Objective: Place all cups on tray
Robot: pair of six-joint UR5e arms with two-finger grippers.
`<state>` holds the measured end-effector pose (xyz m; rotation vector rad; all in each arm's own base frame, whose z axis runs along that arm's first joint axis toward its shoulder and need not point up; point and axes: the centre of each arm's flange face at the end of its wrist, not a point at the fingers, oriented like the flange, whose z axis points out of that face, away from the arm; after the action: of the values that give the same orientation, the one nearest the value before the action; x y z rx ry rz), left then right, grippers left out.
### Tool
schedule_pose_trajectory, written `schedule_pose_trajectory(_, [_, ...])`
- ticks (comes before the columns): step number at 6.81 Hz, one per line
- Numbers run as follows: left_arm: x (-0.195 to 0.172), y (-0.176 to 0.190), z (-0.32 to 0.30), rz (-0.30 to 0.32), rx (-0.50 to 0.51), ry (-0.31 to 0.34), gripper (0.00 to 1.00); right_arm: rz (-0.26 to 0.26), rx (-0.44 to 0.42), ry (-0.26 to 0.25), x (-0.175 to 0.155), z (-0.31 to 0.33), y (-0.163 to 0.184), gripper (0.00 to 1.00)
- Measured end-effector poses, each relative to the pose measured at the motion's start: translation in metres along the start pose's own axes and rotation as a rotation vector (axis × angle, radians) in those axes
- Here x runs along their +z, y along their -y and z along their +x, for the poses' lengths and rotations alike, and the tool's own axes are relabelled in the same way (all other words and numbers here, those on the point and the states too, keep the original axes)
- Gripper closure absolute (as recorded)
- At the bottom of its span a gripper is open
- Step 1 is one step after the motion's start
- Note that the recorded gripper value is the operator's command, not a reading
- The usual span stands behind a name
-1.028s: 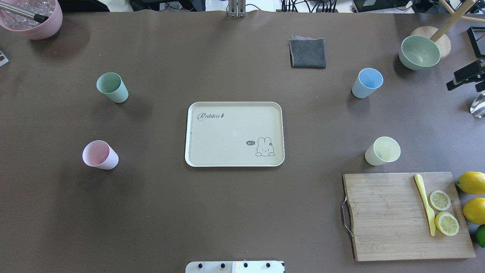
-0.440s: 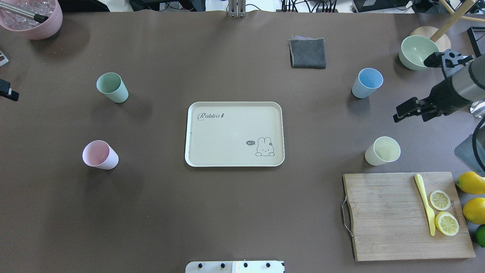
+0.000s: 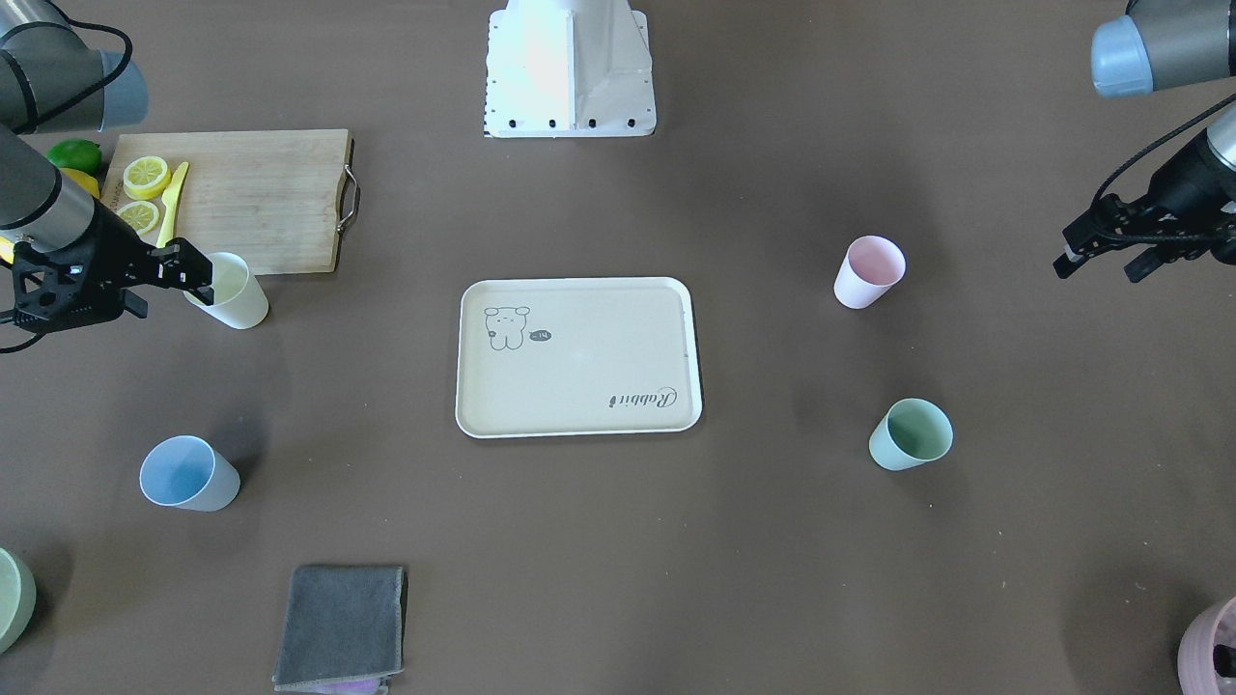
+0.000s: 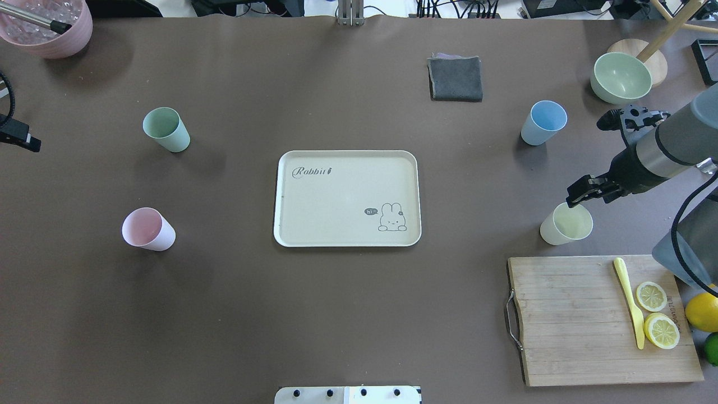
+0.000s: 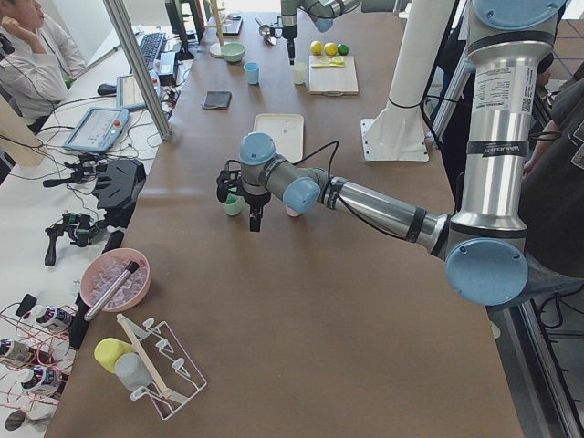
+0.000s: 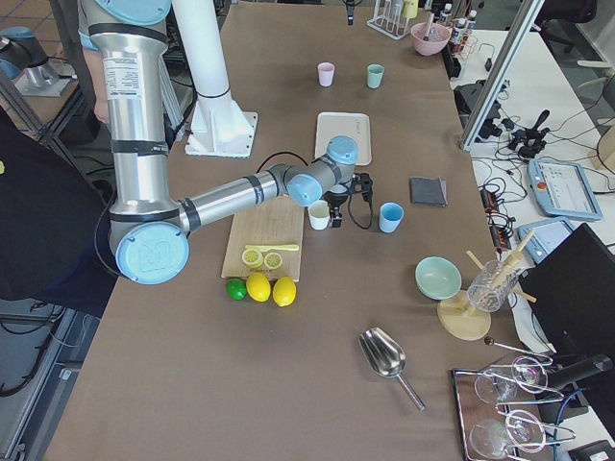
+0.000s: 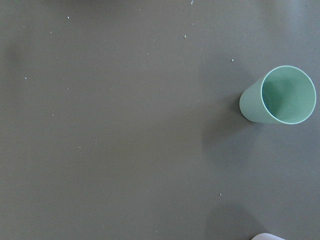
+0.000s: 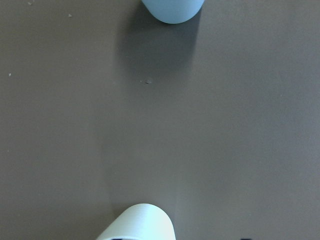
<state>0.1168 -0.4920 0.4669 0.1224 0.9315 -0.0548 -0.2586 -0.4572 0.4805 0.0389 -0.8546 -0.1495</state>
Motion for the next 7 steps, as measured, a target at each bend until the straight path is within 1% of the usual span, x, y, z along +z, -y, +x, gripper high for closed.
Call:
schedule_pose_trajectory(1, [-0.002,-0.001,0.002,0.003,-0.004,-0.002,0.02,-0.010,-0.006,0.005,0.001,-0.001,-0.005,0.39])
schedule_pose_trajectory(2, [-0.002,-0.001,0.004,0.003,-0.005,-0.003,0.02,-0.020,-0.007,0.004,0.003,0.002,-0.010,0.60])
schedule_pose_trajectory(3, [-0.002,-0.001,0.004,0.003,-0.005,-0.004,0.02,-0.029,-0.005,-0.001,0.007,0.004,-0.014,0.85])
schedule_pose_trajectory(4, [0.001,-0.003,0.007,-0.005,-0.001,-0.004,0.03,-0.037,-0.006,-0.006,0.012,0.004,-0.017,1.00])
schedule_pose_trajectory(5, [0.008,-0.007,0.013,-0.020,0.001,-0.007,0.04,-0.044,-0.009,-0.004,0.014,0.001,-0.018,1.00])
schedule_pose_trajectory(6, [0.019,-0.015,0.027,-0.040,0.000,-0.005,0.08,-0.048,-0.015,0.004,0.015,-0.005,-0.017,1.00])
schedule_pose_trajectory(7, [0.039,-0.028,0.047,-0.060,0.006,0.014,0.11,-0.044,-0.024,0.020,0.012,-0.017,-0.012,1.00])
